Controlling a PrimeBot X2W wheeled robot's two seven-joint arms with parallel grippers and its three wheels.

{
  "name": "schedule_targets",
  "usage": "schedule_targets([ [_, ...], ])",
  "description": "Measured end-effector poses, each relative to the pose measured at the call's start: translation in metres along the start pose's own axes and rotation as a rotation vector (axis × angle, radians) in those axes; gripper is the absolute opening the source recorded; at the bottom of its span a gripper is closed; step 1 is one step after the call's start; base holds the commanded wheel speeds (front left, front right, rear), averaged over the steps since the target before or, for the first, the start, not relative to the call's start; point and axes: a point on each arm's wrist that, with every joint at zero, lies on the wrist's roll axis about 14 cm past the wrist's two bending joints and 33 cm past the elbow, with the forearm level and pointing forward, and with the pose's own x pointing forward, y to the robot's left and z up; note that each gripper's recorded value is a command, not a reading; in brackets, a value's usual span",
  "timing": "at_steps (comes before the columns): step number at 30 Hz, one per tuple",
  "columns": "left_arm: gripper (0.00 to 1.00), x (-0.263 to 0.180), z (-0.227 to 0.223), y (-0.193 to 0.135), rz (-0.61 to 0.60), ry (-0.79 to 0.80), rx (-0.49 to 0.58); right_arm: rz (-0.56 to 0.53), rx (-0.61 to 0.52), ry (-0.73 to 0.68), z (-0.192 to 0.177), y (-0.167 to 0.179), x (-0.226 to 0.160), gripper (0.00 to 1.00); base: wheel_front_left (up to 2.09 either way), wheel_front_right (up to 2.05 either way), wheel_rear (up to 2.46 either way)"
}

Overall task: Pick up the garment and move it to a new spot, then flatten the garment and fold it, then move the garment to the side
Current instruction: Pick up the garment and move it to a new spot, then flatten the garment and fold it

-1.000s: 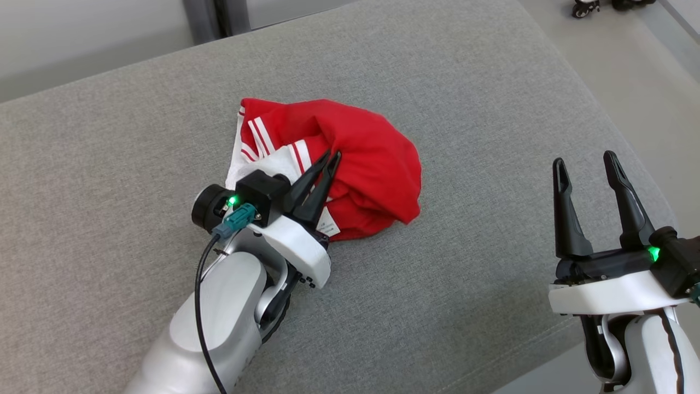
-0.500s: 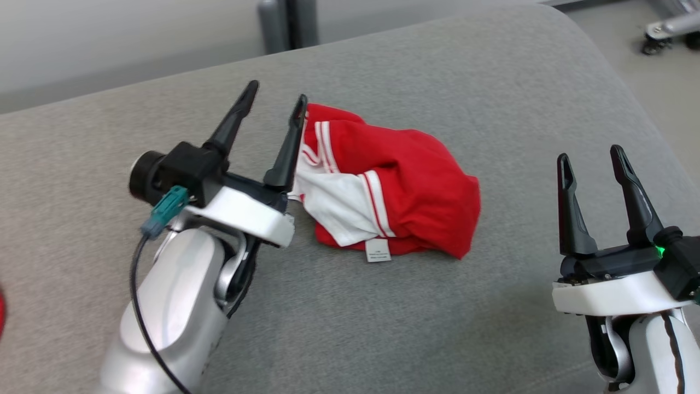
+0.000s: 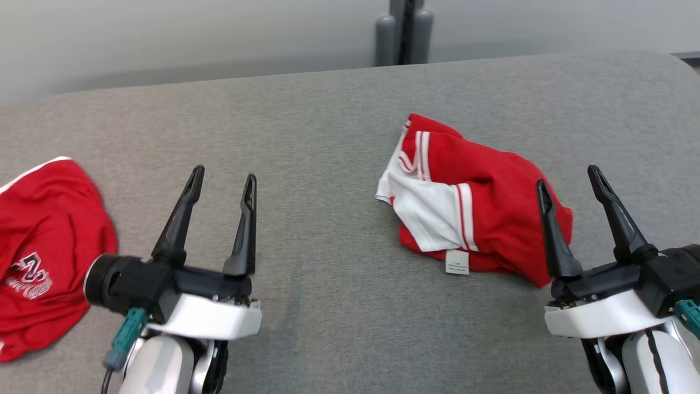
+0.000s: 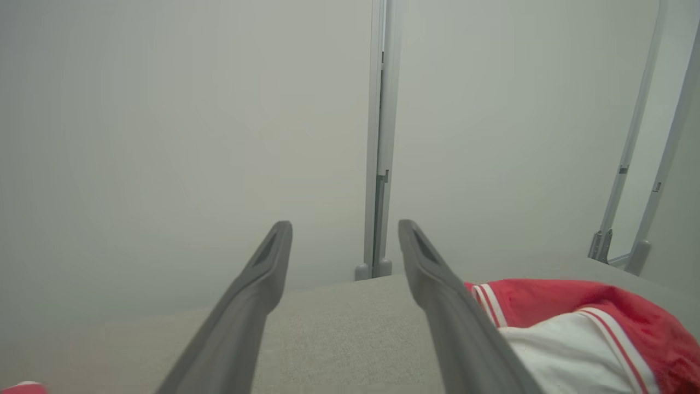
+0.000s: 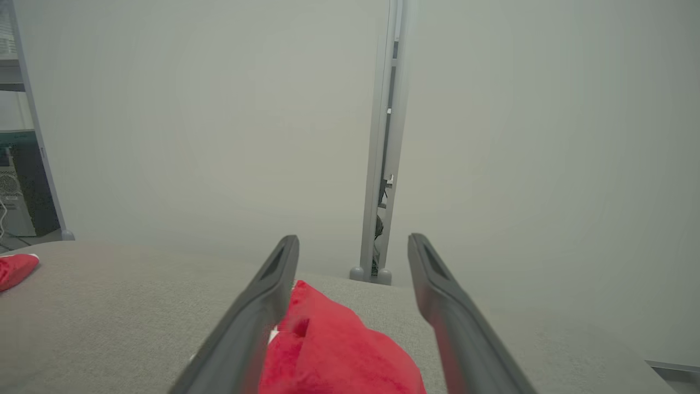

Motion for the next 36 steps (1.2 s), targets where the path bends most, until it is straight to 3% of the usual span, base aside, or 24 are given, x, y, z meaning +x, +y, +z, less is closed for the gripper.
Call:
schedule_targets([
  [8,1.0,-0.025,0.007,0.027,0.109,-0.004,0.019,0.065,0.033,0.02,-0.01,0.024,0.006,1.0,0.0,0.0,0.0],
  [16,1.0,-0.028,0.005,0.022,0.109,0.005,0.001,0.14,-0.019,0.077,-0.029,0.04,0.005,1.0,0.0,0.0,0.0],
  [32,1.0,-0.037,-0.005,0.02,0.117,0.046,-0.017,0.234,-0.108,0.298,-0.105,0.061,0.005,1.0,0.0,0.0,0.0],
  [33,1.0,-0.037,-0.004,0.022,0.127,0.043,-0.017,0.232,-0.102,0.308,-0.109,0.062,0.006,0.38,0.0,0.0,0.0],
  [34,1.0,-0.038,-0.004,0.024,0.134,0.043,-0.018,0.228,-0.096,0.314,-0.111,0.062,0.007,0.0,0.0,0.0,0.0],
  [36,1.0,-0.04,-0.003,0.026,0.142,0.043,-0.015,0.228,-0.089,0.314,-0.111,0.064,0.009,0.0,0.0,0.0,0.0],
])
